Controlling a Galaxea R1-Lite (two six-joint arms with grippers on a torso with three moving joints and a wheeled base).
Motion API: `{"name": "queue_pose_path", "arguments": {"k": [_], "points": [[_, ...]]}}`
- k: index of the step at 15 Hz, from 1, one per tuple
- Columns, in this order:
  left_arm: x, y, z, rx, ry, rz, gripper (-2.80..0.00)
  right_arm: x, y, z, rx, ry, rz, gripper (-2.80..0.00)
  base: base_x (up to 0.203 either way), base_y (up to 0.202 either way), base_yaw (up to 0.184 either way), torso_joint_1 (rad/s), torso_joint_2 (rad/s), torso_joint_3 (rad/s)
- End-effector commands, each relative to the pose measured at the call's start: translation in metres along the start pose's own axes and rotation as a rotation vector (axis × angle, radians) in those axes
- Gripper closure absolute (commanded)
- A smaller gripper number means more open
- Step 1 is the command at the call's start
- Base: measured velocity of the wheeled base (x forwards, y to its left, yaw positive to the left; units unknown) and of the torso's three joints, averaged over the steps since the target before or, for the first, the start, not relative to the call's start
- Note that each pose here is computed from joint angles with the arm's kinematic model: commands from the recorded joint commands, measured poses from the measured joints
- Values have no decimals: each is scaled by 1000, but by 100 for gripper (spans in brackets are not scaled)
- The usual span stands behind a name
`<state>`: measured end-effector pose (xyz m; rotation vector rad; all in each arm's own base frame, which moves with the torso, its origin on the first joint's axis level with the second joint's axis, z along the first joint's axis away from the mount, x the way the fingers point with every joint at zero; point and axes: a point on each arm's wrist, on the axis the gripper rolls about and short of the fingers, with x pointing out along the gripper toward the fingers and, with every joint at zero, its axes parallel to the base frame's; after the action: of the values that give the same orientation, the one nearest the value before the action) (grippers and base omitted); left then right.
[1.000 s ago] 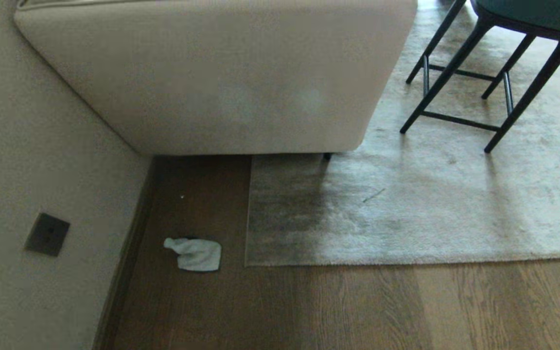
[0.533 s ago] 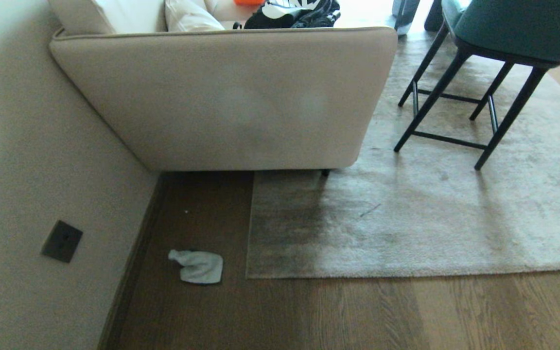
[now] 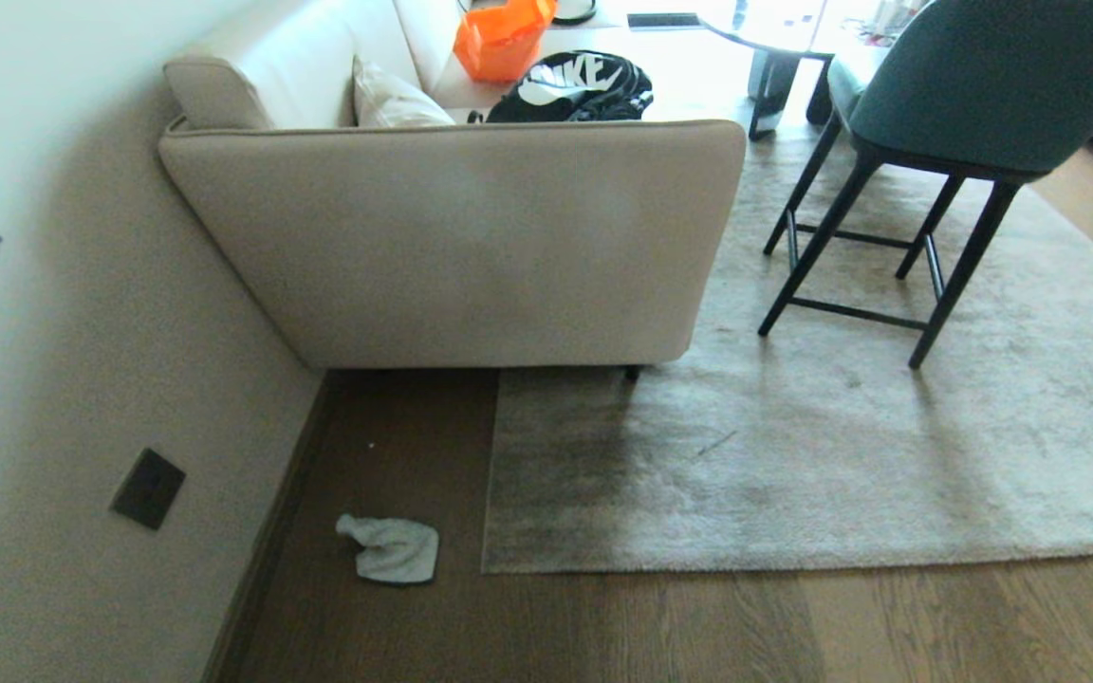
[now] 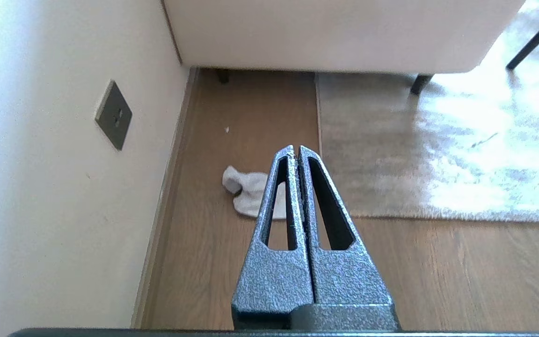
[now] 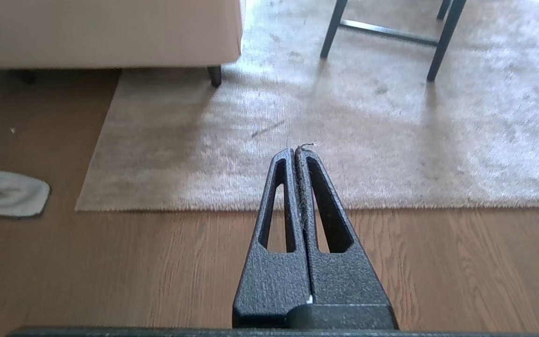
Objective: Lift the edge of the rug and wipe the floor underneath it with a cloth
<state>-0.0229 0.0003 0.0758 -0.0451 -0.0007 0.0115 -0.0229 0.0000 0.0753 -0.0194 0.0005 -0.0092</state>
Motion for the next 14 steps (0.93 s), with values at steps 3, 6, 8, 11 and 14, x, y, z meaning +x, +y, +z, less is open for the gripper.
{"name": "queue_pose_path", "arguments": {"k": [3,6,8,11,14], "points": [[0,0,0,-1,0,1,0,0,0,0,-1,1,0,0,0,0,0,4,-2,204],[0,0,0,-2,0,-1,0,0,0,0,-2,1,0,0,0,0,0,-3,5,203],[0,0,0,-2,-1,1,0,0,0,0,-1,1,0,0,0,0,0,5,1,205],[0,0,0,-1,-1,-1,0,0,0,0,-1,1,1,0,0,0,0,3,4,180],[0,0,0,-1,0,1,0,0,0,0,-1,1,0,0,0,0,0,3,3,55]]}}
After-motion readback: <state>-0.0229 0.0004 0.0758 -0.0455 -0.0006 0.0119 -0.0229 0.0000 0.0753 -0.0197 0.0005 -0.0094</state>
